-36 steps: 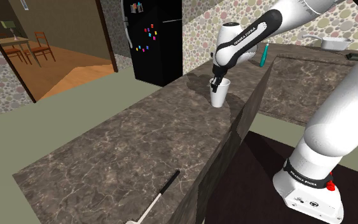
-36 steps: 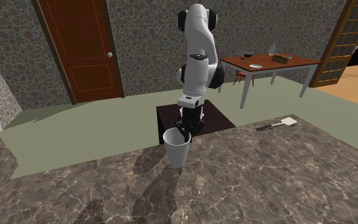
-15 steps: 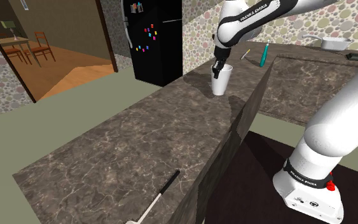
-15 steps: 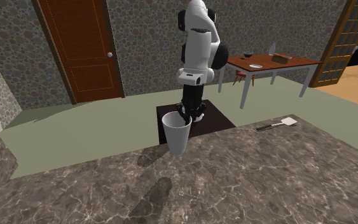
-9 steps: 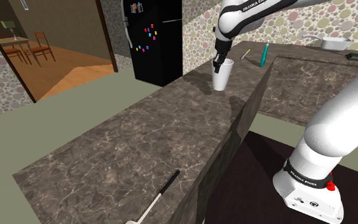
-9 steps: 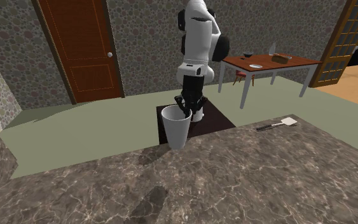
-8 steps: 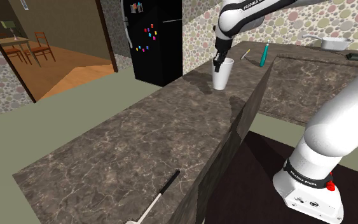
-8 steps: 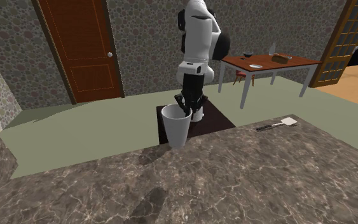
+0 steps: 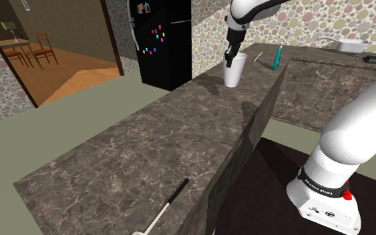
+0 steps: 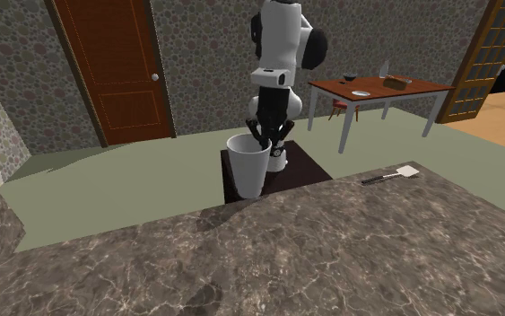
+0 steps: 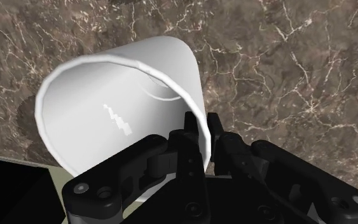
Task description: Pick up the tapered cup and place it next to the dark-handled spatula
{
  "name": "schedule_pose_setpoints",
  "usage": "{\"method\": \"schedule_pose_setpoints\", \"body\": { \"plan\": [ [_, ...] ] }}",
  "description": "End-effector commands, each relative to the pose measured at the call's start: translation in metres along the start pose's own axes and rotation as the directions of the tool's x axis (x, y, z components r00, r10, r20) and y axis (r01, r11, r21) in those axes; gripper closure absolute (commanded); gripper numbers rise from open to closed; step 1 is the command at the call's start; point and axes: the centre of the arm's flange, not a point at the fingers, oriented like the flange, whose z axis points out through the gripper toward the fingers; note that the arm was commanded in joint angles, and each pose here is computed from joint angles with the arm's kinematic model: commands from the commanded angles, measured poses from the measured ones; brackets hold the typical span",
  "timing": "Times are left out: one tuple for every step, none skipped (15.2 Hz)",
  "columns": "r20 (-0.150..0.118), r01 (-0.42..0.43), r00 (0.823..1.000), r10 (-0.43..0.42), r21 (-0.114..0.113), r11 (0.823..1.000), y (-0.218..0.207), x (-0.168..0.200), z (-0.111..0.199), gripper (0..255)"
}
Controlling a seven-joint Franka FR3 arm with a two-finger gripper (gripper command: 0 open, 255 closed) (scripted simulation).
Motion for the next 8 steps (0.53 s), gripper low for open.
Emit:
{"method": "schedule_pose_setpoints", "body": {
  "plan": [
    [0.000,0.000,1.000,0.000,0.000,1.000,0.001,0.002,-0.011,255],
    [0.000,0.000,1.000,0.000,0.000,1.000,0.002,0.003,-0.017,255],
    [0.000,0.000,1.000,0.000,0.000,1.000,0.003,0.003,-0.022,255],
    [0.000,0.000,1.000,0.000,0.000,1.000,0.004,0.004,-0.027,255],
    [0.000,0.000,1.000,0.000,0.000,1.000,0.005,0.005,-0.032,255],
    [0.000,0.000,1.000,0.000,0.000,1.000,0.005,0.006,-0.037,255],
    [0.000,0.000,1.000,0.000,0.000,1.000,0.006,0.007,-0.042,255],
    [0.000,0.000,1.000,0.000,0.000,1.000,0.007,0.008,-0.047,255]
  ]
}}
